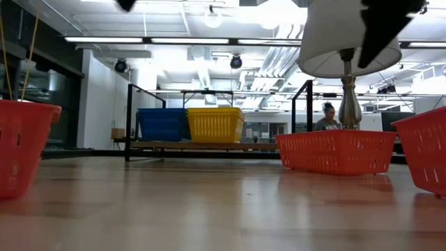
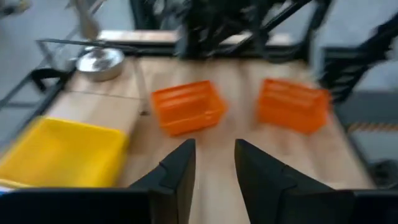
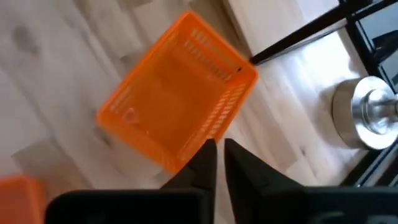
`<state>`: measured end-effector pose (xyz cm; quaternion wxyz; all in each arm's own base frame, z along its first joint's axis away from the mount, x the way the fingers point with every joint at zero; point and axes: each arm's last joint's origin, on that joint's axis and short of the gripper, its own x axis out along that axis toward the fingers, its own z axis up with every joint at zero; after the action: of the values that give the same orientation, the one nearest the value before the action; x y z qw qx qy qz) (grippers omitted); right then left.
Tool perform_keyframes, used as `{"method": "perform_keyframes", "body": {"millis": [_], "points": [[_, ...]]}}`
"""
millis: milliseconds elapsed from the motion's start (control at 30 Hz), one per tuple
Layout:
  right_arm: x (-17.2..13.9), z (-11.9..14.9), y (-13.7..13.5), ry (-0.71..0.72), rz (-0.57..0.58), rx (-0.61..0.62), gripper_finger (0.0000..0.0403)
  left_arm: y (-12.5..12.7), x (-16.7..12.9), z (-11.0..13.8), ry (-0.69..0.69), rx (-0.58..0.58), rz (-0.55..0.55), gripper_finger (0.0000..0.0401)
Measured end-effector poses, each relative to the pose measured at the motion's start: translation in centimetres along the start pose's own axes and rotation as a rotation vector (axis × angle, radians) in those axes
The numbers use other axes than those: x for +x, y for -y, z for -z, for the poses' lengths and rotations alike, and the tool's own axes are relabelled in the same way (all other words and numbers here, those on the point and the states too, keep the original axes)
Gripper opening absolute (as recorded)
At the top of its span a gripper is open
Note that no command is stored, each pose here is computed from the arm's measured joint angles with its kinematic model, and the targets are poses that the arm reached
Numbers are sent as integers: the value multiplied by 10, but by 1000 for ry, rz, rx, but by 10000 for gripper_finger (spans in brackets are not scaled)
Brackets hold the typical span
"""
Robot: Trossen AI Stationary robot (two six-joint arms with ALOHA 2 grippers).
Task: Stack baskets on shelf by color
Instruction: Put the top orange bin on the shelf
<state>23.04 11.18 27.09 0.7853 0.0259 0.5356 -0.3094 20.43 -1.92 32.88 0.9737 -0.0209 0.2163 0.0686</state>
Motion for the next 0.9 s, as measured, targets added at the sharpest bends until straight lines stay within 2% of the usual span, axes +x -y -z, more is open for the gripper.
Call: {"method": "perform_keyframes", "body": {"millis": [233, 333, 400, 500, 700, 833, 900], "points": [[-7, 22, -15, -7, -80, 38, 113, 41, -18, 79, 310, -162, 163, 95], [4, 33, -16, -35, -106, 90, 154, 51, -22, 100, 411, -219, 184, 96], [14, 38, -8, -48, -84, 157, 175, 54, -24, 110, 451, -238, 178, 96], [26, 41, 10, -21, -77, 289, 195, 59, -25, 120, 457, -250, 153, 95], [62, 47, 41, 12, -198, 516, 198, 67, -21, 126, 426, -228, 141, 96], [83, 47, 46, 42, -300, 589, 193, 73, -16, 132, 391, -207, 145, 96], [89, 44, 46, 42, -330, 587, 191, 75, -12, 135, 373, -189, 138, 97]]}}
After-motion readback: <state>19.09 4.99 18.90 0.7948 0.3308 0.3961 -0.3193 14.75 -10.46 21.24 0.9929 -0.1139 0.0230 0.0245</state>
